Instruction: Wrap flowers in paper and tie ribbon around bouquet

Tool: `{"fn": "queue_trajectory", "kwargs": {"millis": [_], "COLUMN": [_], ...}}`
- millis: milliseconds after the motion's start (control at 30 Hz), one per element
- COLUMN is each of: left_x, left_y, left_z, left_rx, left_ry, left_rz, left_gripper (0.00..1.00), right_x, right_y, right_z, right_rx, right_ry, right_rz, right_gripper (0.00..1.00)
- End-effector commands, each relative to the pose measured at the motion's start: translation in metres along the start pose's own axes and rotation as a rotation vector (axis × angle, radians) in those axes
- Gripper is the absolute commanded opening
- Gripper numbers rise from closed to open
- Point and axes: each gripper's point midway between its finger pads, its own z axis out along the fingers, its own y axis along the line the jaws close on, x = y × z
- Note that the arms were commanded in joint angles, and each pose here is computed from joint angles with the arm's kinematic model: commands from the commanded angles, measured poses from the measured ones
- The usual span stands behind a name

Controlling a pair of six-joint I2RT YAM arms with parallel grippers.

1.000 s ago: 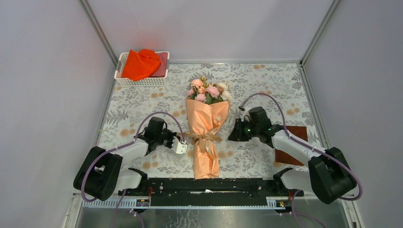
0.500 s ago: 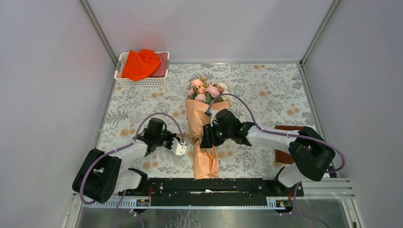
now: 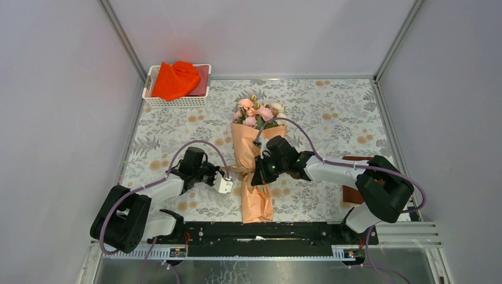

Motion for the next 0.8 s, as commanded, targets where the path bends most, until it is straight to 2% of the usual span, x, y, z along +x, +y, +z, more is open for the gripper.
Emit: {"fn": "queue_trajectory", "kwargs": {"millis": [0,200,367,500,600,633,767], "left_x": [0.0,-0.001,-0.001,-0.001,-0.003,-0.004,-0.005], "left_y": [0.003,0.003,0.003,0.005,0.004,0.003,0.0], "left_z": [0.001,0.003,0.004,0.003,0.002,0.002,0.0], "left_rx": [-0.014,-0.018,-0.018,-0.022,-0.02,-0.018,-0.016], "left_ry": [-0.008,-0.017,-0.02,-0.021,-0.027,-0.028,-0.032], "left_rz": [0.002,0.023,0.028,0.029,0.028,0.027,0.026], "left_gripper": [0.0,0.0,0.0,0.0,0.0,0.0,0.0], "right_x": [0.008,0.064,0.069,0.075,0.062,0.051,-0.001], "right_y": [0.018,0.007,0.015,0.017,0.002,-0.002,-0.034], "right_z": [-0.019,-0.036,-0.046,-0.053,-0.063,-0.068,-0.086], "right_rx": [-0.057,-0.049,-0.077,-0.08,0.019,0.035,0.085], "right_ry": [0.034,0.191,0.203,0.264,0.243,0.198,-0.069], "right_rz": [-0.02,0.072,0.071,0.044,-0.008,-0.017,0.063], "right_gripper": [0.0,0.0,0.0,0.01,0.26,0.35,0.56]}}
